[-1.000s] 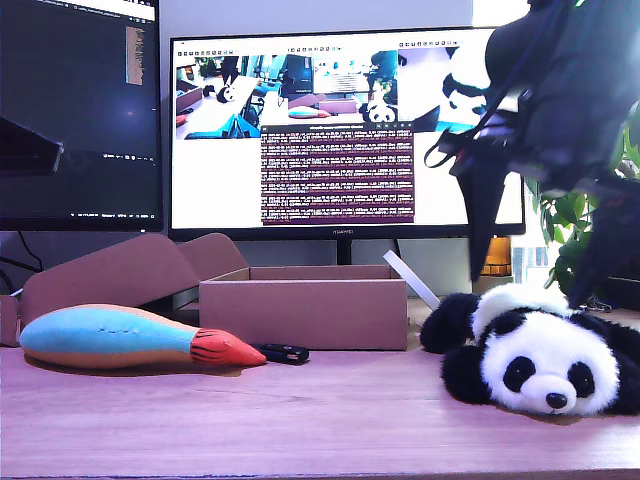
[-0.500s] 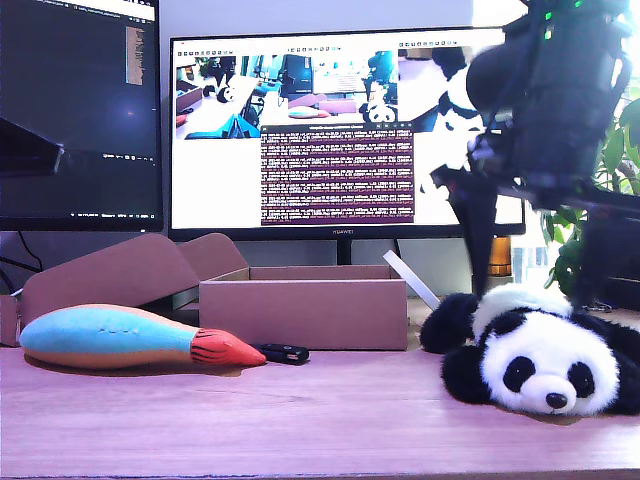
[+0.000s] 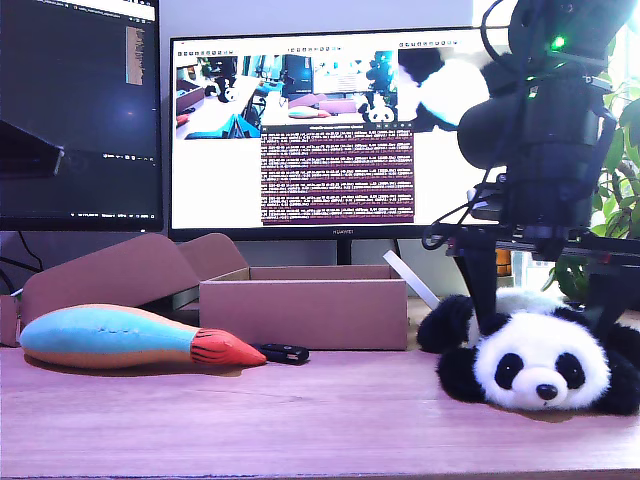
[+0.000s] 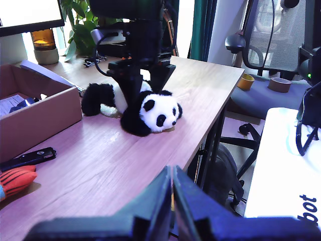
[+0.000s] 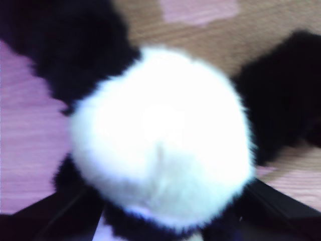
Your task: Pick up the panda toy and place it inside the cardboard box
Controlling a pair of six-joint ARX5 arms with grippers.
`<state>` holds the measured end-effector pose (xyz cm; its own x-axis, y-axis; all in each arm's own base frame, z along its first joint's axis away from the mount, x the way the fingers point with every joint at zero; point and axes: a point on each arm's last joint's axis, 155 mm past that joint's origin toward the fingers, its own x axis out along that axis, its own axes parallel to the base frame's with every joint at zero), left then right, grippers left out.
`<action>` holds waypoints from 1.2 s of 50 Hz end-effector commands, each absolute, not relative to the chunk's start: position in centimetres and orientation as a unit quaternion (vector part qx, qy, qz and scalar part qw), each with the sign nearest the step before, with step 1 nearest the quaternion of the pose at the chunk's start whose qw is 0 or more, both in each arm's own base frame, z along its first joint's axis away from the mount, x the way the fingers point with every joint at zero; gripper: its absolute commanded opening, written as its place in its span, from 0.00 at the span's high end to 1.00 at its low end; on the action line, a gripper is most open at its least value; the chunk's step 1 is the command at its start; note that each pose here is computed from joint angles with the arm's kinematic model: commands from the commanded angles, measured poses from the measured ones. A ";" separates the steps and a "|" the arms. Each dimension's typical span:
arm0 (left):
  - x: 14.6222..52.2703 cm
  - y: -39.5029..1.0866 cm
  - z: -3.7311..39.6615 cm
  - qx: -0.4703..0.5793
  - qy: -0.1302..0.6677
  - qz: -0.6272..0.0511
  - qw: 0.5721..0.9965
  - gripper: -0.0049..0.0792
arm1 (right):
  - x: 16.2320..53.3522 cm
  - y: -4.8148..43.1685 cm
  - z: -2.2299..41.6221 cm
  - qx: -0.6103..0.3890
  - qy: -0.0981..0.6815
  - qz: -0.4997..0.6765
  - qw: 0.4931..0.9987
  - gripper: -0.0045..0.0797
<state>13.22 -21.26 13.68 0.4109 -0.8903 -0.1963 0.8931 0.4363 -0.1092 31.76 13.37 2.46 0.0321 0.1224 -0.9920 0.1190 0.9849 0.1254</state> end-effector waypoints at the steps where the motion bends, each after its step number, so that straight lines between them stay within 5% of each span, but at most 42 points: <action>1: 13.2 -21.3 12.9 0.009 0.121 -0.531 0.839 0.96 | 31.8 13.8 1.9 0.086 0.698 0.002 0.711 0.17; 29: 13.2 -21.3 12.9 0.009 0.121 -0.531 0.839 0.96 | 32.2 14.7 2.0 0.100 0.693 0.008 0.714 0.18; 34: 13.2 -21.3 12.9 0.009 0.121 -0.531 0.839 0.96 | 32.1 14.8 2.0 0.098 0.693 0.010 0.714 0.33; 43: 13.2 -21.3 12.9 0.009 0.121 -0.531 0.839 0.96 | 31.6 15.1 1.9 0.092 0.698 0.014 0.710 0.80; 60: 13.3 -21.2 12.9 0.009 0.120 -0.528 0.841 0.96 | 30.3 15.0 2.7 0.062 0.719 0.041 0.691 0.84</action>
